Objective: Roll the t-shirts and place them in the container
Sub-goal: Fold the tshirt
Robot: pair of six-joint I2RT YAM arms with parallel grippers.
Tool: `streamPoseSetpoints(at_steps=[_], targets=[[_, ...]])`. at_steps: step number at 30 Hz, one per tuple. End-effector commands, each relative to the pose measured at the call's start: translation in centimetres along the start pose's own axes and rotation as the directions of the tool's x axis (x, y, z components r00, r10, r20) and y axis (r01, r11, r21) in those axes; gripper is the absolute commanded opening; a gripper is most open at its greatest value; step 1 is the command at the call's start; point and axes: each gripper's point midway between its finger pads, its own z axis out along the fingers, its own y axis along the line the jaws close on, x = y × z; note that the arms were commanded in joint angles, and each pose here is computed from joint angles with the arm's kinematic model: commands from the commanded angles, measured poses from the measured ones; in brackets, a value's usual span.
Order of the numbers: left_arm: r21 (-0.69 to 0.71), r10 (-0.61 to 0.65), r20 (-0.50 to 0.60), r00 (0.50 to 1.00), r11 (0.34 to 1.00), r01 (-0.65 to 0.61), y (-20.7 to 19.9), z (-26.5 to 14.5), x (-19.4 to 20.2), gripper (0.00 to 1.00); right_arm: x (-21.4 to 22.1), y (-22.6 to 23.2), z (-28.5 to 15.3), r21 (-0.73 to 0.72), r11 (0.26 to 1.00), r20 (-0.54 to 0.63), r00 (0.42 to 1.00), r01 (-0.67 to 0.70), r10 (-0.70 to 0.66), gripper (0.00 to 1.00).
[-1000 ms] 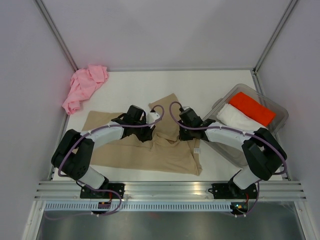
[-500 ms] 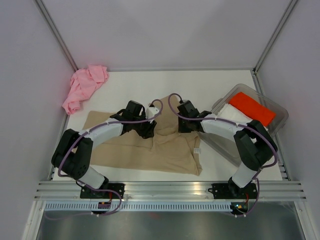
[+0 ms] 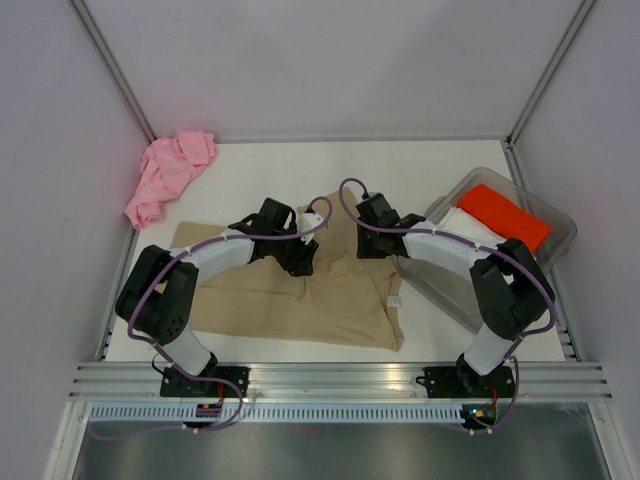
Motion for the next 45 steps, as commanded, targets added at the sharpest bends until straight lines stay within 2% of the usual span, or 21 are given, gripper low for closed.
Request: streamPoseSetpoints(at_steps=[1, 5, 10, 14, 15, 16, 18, 19, 21, 26, 36, 42, 45], targets=[[0.043, 0.009, 0.019, 1.0, 0.999, -0.01, -0.9, 0.2, -0.9, 0.5, -0.7, 0.1, -2.0, -0.017, 1.0, 0.039, 0.999, -0.023, 0.023, 0.33], [0.047, 0.011, 0.013, 1.0, 0.999, -0.012, -0.9, 0.6, -1.0, 0.5, 0.5, 0.1, -3.3, -0.056, 0.997, 0.044, 0.998, -0.047, 0.05, 0.33], [0.05, 0.017, 0.0, 1.0, 0.999, -0.017, -1.3, 1.1, -1.0, 0.47, 3.6, 0.1, -2.7, -0.06, 0.998, -0.035, 0.999, -0.007, 0.005, 0.34], [0.005, -0.001, -0.01, 1.0, 1.0, 0.001, -0.6, 1.0, -0.9, 0.16, 5.1, 0.0, -1.7, -0.038, 0.999, -0.064, 0.998, 0.009, -0.012, 0.31], [-0.014, -0.005, -0.013, 1.0, 1.0, 0.005, -0.3, 1.0, -0.8, 0.04, 5.6, -0.3, -1.6, -0.03, 1.0, -0.066, 0.998, 0.007, -0.009, 0.28], [-0.029, -0.008, -0.013, 1.0, 1.0, 0.007, -0.1, 0.8, -0.7, 0.02, 5.4, -0.3, -1.5, -0.032, 0.999, -0.051, 0.999, 0.0, -0.001, 0.21], [-0.08, 0.001, -0.001, 1.0, 0.997, -0.001, 0.6, 0.2, -0.8, 0.02, 6.1, -0.7, -1.2, -0.025, 1.0, -0.057, 0.998, -0.012, 0.01, 0.13], [-0.091, 0.0, -0.006, 1.0, 0.996, 0.0, 0.7, 0.1, -0.4, 0.02, 6.3, -0.7, -0.9, -0.032, 0.999, -0.056, 0.998, -0.014, 0.012, 0.06], [-0.116, 0.003, 0.002, 1.0, 0.993, -0.003, 1.0, -0.2, -0.5, 0.02, 7.0, -0.9, -0.4, -0.034, 0.999, -0.072, 0.997, -0.016, 0.014, 0.0], [-0.132, -0.03, -0.001, 1.0, 0.991, 0.03, 1.3, -0.6, 0.4, 0.05, 8.6, -2.3, 0.4, 0.018, 1.0, -0.101, 0.995, -0.021, 0.022, 0.0], [-0.164, -0.085, -0.018, 0.996, 0.983, 0.081, 2.3, -0.9, 1.9, 0.08, 8.3, -3.3, -0.6, 0.055, 0.998, -0.08, 0.997, -0.01, 0.015, 0.0], [-0.149, -0.099, 0.0, 0.995, 0.984, 0.098, 2.2, -1.0, 1.5, 0.18, 7.1, -1.6, -1.0, -0.02, 0.999, -0.071, 0.997, 0.028, -0.03, 0.0], [-0.121, -0.092, 0.035, 0.995, 0.988, 0.096, 1.5, -1.9, 0.3, 0.28, 5.1, -0.2, -2.1, -0.063, 0.997, -0.021, 0.999, 0.04, -0.041, 0.0]])
